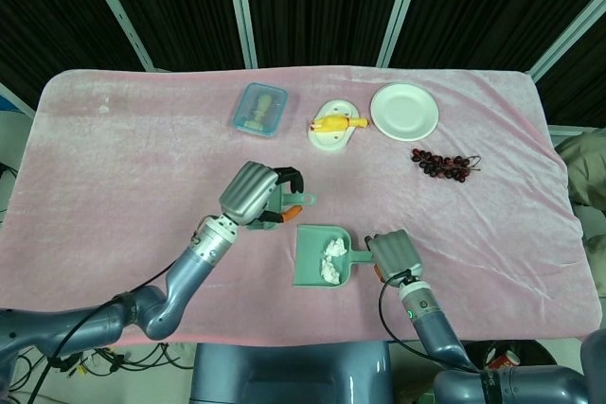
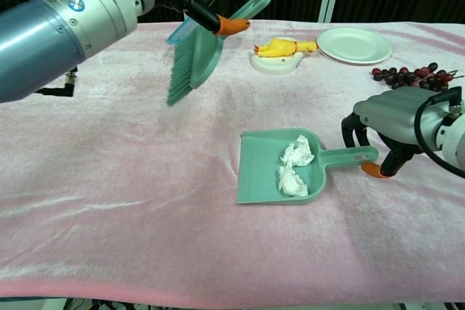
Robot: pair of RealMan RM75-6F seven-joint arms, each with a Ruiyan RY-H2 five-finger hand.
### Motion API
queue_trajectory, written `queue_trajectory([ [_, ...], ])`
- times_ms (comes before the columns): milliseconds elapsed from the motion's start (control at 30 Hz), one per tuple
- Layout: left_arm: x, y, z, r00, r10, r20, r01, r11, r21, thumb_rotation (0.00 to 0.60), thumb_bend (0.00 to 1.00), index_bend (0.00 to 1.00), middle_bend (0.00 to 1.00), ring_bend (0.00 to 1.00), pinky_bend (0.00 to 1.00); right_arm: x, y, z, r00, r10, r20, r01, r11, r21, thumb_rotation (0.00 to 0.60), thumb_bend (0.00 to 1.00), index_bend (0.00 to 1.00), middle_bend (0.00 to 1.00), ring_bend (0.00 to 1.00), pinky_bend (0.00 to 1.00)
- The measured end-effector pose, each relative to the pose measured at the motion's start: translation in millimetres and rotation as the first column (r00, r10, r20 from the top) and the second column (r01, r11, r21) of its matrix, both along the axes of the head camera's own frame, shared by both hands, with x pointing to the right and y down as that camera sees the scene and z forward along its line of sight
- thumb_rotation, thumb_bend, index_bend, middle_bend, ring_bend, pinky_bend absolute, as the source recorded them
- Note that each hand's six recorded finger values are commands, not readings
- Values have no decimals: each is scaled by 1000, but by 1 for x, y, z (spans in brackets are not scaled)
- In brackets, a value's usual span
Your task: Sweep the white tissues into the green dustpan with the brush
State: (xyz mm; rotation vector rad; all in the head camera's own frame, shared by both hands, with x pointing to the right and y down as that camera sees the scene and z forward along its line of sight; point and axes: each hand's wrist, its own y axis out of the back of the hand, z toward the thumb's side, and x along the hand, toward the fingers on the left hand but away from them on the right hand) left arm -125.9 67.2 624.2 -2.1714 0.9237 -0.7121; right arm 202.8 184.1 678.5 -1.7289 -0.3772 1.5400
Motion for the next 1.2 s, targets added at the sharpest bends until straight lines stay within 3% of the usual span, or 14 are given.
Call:
queue_trajectory([
  [333, -40, 0, 6, 997, -18, 76, 19, 1000, -15, 600, 406, 623, 671, 858, 999, 2, 3, 3, 999, 7, -32, -7, 1000, 0, 600, 342, 509, 387, 658, 767],
  [667, -51, 3, 7, 996, -20, 89, 21, 1000, -13, 600, 406, 623, 670, 858, 999, 2, 7, 1, 998, 8, -56, -8, 1000, -2, 600, 237, 255, 262, 656, 766],
  [900, -57, 8, 6, 993, -11, 114, 14, 1000, -21, 600, 406, 629, 672, 858, 999, 4, 10, -5, 998, 16, -65, -16, 1000, -4, 600, 203, 174, 194, 650, 767],
  [1067, -62, 15, 10, 983, 25, 182, -19, 999, -34, 600, 406, 631, 673, 858, 999, 7, 10, -11, 998, 17, -65, -16, 1000, 6, 600, 203, 169, 189, 648, 766],
  [1200, -68, 22, 19, 957, 65, 282, -52, 997, -53, 600, 406, 626, 671, 858, 999, 14, 8, -18, 998, 25, -62, -24, 999, 21, 600, 203, 167, 185, 648, 767],
])
